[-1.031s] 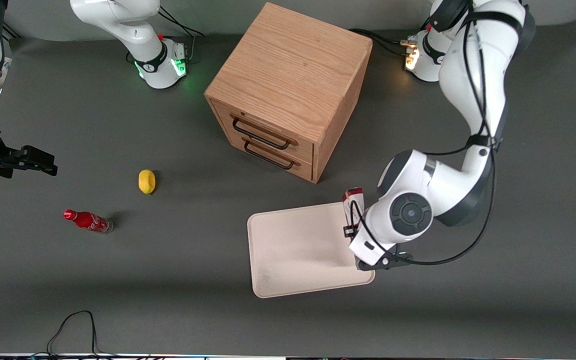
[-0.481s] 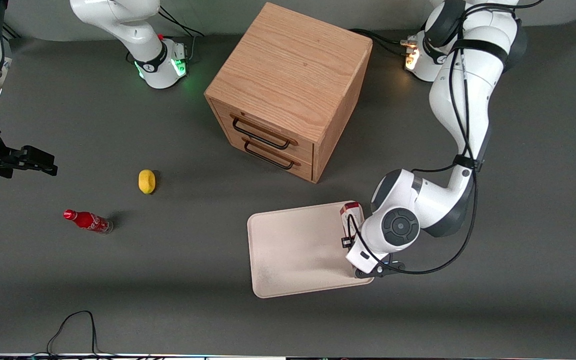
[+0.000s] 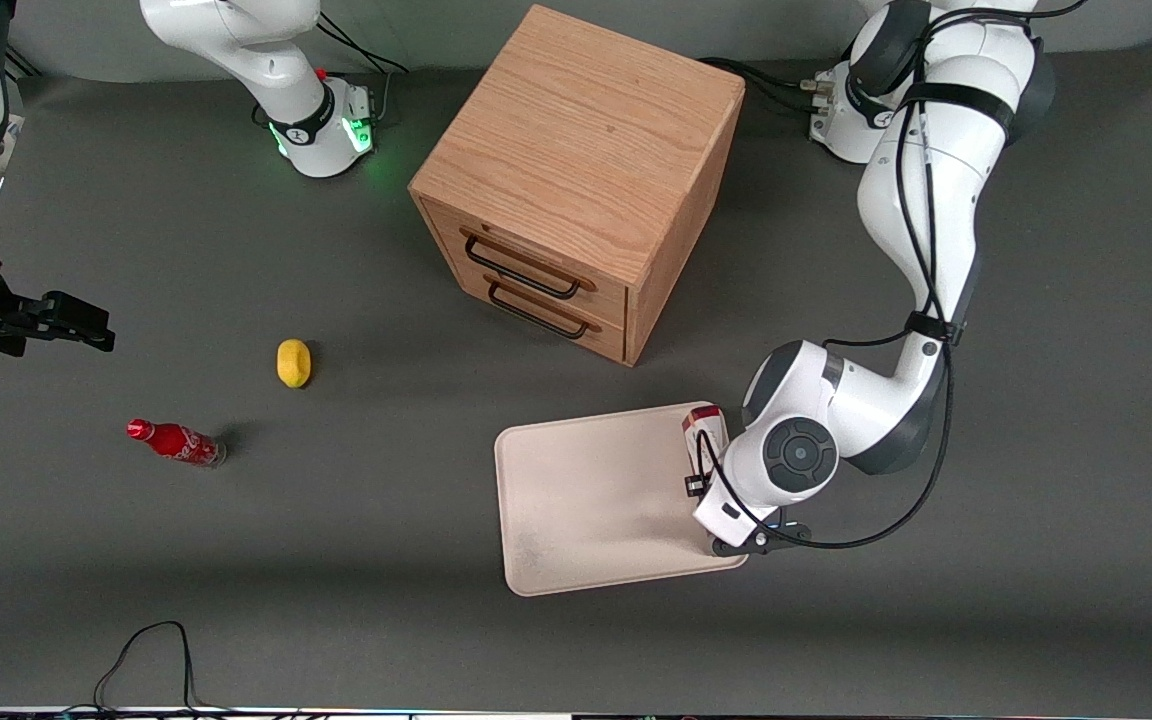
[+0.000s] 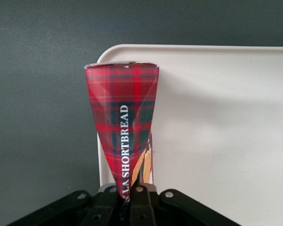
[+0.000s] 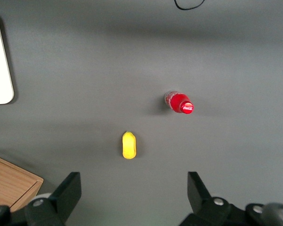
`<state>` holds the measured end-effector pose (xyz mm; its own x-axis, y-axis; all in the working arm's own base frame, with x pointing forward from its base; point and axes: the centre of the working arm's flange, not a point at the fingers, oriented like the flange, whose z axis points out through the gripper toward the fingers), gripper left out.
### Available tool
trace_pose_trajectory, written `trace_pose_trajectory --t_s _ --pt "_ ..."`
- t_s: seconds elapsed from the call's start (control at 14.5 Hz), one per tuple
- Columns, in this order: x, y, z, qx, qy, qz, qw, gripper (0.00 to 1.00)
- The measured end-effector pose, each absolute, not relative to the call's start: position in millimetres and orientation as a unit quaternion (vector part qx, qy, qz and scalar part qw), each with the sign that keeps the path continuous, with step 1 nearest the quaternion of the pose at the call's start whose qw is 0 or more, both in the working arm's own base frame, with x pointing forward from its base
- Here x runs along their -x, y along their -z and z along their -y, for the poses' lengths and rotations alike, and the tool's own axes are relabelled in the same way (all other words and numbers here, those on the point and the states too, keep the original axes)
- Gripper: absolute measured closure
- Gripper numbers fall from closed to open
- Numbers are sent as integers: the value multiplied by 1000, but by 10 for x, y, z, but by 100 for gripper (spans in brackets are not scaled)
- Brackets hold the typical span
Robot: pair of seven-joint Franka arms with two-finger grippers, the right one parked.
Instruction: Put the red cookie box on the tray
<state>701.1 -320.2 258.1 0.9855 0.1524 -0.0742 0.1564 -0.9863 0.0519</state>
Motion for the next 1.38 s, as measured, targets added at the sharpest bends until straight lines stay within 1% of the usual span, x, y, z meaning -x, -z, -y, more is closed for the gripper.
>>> trace_pose_trajectory --t_s 0.07,0.14,0.21,0.28,0.41,0.62,0.69,0.83,0.96,1.1,1.24,1.38 --pt "-7013 -2581 3199 -996 35 -81 28 91" --pt "-7015 -2582 3195 -996 35 -83 28 82" --pt "-7019 -2586 3190 -995 34 -85 28 73" --pt "-7021 -2586 3187 -995 34 -85 28 60" --pt "-7024 -2590 3184 -995 34 -86 28 41" --pt "-7041 -2646 3153 -995 31 -87 28 7" --pt "-7051 -2699 3132 -995 30 -91 27 0" --pt "-7057 -2916 3021 -994 38 -100 18 0" --pt "-7038 -3352 2750 -993 56 -105 -1 0" --pt "-6965 -3817 2468 -993 58 -98 -11 0" --pt "-6796 -4171 2117 -996 56 -72 -20 0" --pt "-6568 -4411 1684 -996 64 -51 -23 0"
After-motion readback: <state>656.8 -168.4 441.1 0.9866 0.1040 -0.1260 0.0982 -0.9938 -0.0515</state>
